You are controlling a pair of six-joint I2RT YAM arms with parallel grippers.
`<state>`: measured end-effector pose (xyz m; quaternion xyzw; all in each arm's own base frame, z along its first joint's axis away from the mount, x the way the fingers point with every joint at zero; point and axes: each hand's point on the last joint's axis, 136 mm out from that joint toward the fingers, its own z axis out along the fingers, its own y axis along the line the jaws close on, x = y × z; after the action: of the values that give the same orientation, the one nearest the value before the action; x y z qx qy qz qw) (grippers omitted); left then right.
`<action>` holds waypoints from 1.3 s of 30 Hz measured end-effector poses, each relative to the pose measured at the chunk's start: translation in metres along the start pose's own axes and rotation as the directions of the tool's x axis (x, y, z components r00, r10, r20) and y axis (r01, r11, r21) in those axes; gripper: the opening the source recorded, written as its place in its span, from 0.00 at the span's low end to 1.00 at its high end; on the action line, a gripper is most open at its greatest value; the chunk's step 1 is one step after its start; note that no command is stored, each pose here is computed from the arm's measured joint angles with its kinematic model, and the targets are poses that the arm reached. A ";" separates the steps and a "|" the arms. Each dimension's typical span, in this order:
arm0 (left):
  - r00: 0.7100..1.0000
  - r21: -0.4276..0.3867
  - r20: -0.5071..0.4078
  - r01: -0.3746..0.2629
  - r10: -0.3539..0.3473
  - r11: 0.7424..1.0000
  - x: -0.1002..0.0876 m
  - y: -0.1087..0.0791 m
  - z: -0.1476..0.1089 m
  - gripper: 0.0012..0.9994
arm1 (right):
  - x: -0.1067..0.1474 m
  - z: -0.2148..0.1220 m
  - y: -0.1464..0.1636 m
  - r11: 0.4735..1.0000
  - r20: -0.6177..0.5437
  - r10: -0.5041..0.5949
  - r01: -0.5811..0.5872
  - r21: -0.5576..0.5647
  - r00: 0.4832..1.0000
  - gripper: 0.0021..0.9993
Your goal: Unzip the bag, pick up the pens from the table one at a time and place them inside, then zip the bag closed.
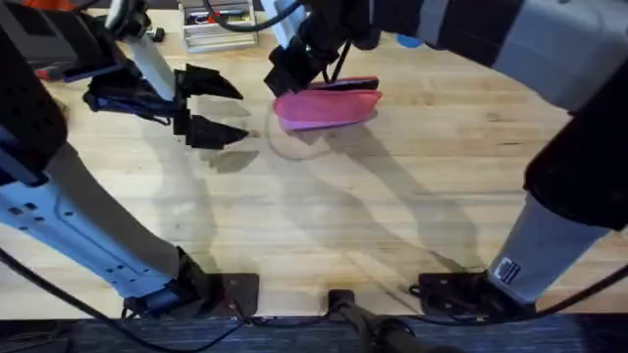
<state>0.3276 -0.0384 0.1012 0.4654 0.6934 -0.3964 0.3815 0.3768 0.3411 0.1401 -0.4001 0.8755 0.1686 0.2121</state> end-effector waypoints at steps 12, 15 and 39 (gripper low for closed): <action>0.994 0.101 -0.024 -0.104 0.106 0.990 -0.011 -0.011 0.039 0.99 | -0.005 -0.012 0.000 0.998 0.023 0.064 -0.064 0.011 0.998 0.03; 0.993 0.116 -0.026 -0.114 0.118 0.987 -0.013 -0.013 0.045 0.99 | -0.005 -0.012 -0.001 0.996 0.023 0.092 -0.092 0.013 0.996 0.03; 0.987 0.133 0.041 -0.162 0.158 0.978 -0.036 -0.008 0.080 0.70 | -0.004 -0.012 -0.001 0.992 0.022 0.122 -0.122 0.012 0.992 0.03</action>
<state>0.3424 -0.1249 0.1041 0.5385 0.6193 -0.4178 0.3897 0.3771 0.3380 0.1522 -0.3427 0.8971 0.1795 0.2132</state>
